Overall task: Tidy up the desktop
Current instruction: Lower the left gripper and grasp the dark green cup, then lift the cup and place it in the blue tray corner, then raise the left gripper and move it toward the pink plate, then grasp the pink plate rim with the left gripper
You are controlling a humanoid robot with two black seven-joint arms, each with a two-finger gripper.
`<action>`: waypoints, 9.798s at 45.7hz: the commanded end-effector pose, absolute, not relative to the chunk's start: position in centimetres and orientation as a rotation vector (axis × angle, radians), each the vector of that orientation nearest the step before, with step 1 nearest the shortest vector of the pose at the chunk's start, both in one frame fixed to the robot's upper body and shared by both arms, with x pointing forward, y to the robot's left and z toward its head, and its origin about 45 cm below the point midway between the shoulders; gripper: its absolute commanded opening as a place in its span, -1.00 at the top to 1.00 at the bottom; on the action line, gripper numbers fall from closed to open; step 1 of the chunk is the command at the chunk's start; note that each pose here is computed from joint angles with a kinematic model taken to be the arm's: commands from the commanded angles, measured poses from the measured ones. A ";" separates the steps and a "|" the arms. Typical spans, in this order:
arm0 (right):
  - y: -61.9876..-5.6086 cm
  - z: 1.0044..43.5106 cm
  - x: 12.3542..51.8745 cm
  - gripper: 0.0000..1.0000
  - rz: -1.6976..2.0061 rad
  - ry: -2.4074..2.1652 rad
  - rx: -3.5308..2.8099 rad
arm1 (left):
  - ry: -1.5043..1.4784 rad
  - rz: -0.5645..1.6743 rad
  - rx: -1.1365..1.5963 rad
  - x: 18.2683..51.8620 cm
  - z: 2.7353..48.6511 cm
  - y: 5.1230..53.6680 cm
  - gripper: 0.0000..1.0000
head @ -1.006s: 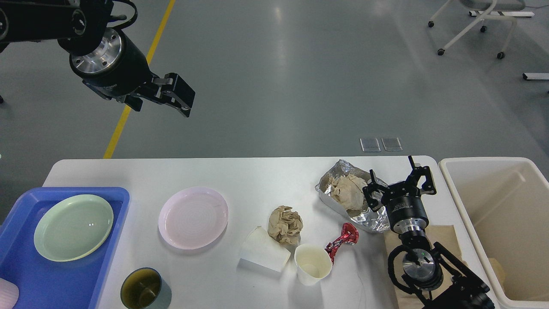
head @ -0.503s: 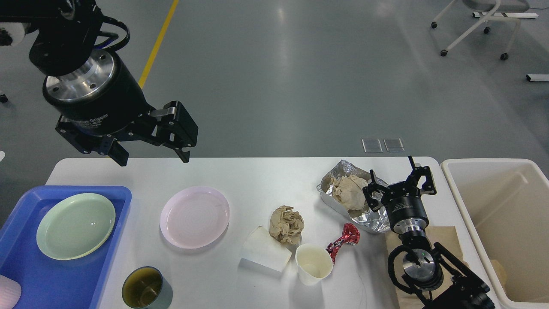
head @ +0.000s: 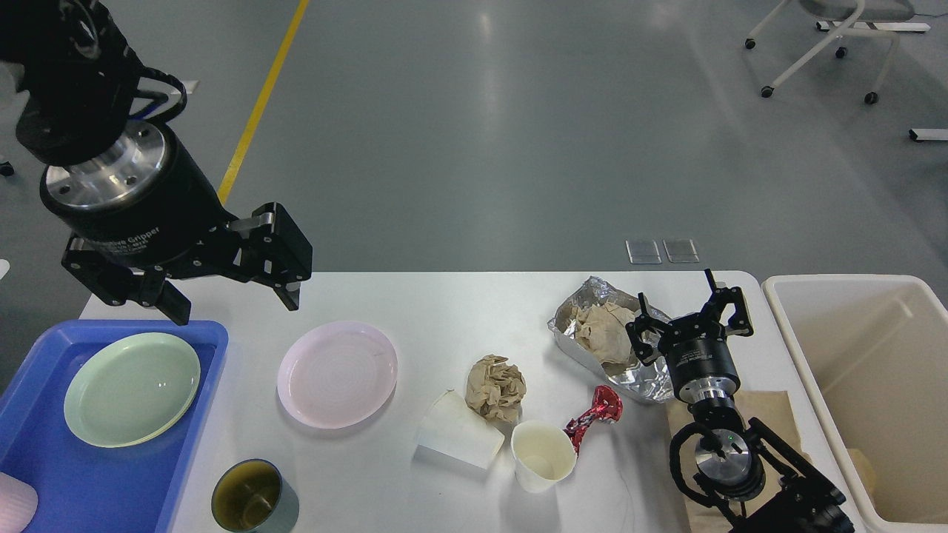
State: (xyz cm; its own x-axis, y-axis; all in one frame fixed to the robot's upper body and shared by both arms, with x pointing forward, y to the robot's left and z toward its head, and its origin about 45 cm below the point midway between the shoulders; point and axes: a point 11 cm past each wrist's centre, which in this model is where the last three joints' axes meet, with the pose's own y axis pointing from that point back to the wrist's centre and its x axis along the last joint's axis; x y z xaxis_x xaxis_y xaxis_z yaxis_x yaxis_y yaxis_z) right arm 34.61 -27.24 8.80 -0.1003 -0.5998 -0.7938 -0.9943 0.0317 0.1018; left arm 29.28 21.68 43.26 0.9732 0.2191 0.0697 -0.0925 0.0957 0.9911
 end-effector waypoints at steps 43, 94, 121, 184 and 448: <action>-27.2 8.8 34.6 -1.00 0.915 1.757 -1.617 | 0.075 -0.045 1.620 25.3 15.5 33.0 -0.78; -27.2 8.8 34.7 -1.00 0.914 1.756 -1.618 | 0.145 0.087 1.591 24.8 13.2 34.7 1.00; -27.2 8.8 34.6 -1.00 0.915 1.757 -1.617 | 0.187 0.054 1.536 30.3 31.9 31.8 1.00; -27.3 8.8 34.6 -1.00 0.913 1.758 -1.618 | 0.374 0.269 1.592 26.8 31.4 49.0 0.99; -27.2 8.8 34.7 -1.00 0.914 1.755 -1.616 | 0.291 0.827 1.463 33.5 8.6 31.8 -0.82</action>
State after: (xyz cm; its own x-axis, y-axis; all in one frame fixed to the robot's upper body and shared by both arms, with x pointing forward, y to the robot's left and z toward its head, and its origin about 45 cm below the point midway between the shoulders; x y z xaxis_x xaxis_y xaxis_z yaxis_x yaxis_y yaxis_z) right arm 34.60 -27.24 8.79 -0.1011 -0.5984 -0.7948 -0.9942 0.0323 0.1022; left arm 33.85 32.10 9.46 0.7150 0.6316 0.2997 -0.3083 -0.0999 0.9460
